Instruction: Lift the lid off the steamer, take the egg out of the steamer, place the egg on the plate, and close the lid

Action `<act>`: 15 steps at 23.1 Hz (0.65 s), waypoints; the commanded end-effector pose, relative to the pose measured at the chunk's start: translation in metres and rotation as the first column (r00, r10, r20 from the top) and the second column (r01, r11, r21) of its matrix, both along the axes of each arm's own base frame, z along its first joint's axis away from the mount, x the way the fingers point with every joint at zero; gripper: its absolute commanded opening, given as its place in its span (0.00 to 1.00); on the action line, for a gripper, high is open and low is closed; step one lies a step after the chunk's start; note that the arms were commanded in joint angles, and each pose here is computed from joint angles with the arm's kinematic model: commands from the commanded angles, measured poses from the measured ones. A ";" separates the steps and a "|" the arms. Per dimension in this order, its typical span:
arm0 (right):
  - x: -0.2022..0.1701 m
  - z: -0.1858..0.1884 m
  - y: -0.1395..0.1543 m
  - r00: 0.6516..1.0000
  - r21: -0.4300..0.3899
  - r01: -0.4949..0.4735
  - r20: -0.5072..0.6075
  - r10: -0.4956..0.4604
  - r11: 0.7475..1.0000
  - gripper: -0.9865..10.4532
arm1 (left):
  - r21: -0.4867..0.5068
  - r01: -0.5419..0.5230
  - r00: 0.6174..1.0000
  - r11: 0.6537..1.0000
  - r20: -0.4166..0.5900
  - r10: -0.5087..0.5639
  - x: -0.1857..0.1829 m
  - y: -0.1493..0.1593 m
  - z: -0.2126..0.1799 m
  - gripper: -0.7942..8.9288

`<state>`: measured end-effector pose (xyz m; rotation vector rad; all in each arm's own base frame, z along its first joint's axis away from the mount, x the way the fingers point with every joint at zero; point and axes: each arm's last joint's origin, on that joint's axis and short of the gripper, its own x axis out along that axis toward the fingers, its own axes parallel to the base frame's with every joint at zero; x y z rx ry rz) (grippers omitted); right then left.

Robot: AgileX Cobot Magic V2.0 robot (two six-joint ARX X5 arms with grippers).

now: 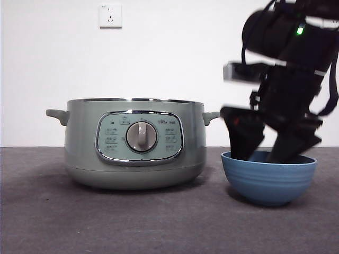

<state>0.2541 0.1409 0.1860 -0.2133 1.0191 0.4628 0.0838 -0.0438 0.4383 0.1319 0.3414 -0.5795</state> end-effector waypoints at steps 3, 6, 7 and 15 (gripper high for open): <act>-0.022 0.059 -0.012 0.981 0.097 -0.010 0.192 -0.009 0.995 0.39 | -0.025 0.012 0.999 1.000 0.033 -0.011 0.027 -0.013 0.006 0.07; -0.055 0.109 -0.030 0.928 0.200 -0.036 0.371 -0.042 0.979 0.39 | 0.007 0.013 0.999 1.000 -0.030 -0.013 0.062 -0.031 -0.004 0.07; -0.066 0.123 -0.036 0.905 0.229 -0.048 0.422 -0.055 0.972 0.39 | 0.009 0.013 0.999 1.000 -0.035 -0.013 0.073 -0.036 -0.006 0.07; -0.149 0.185 -0.082 0.760 0.376 -0.119 0.630 -0.160 0.919 0.39 | 0.043 0.057 0.996 0.997 -0.075 -0.054 0.150 -0.083 -0.041 0.07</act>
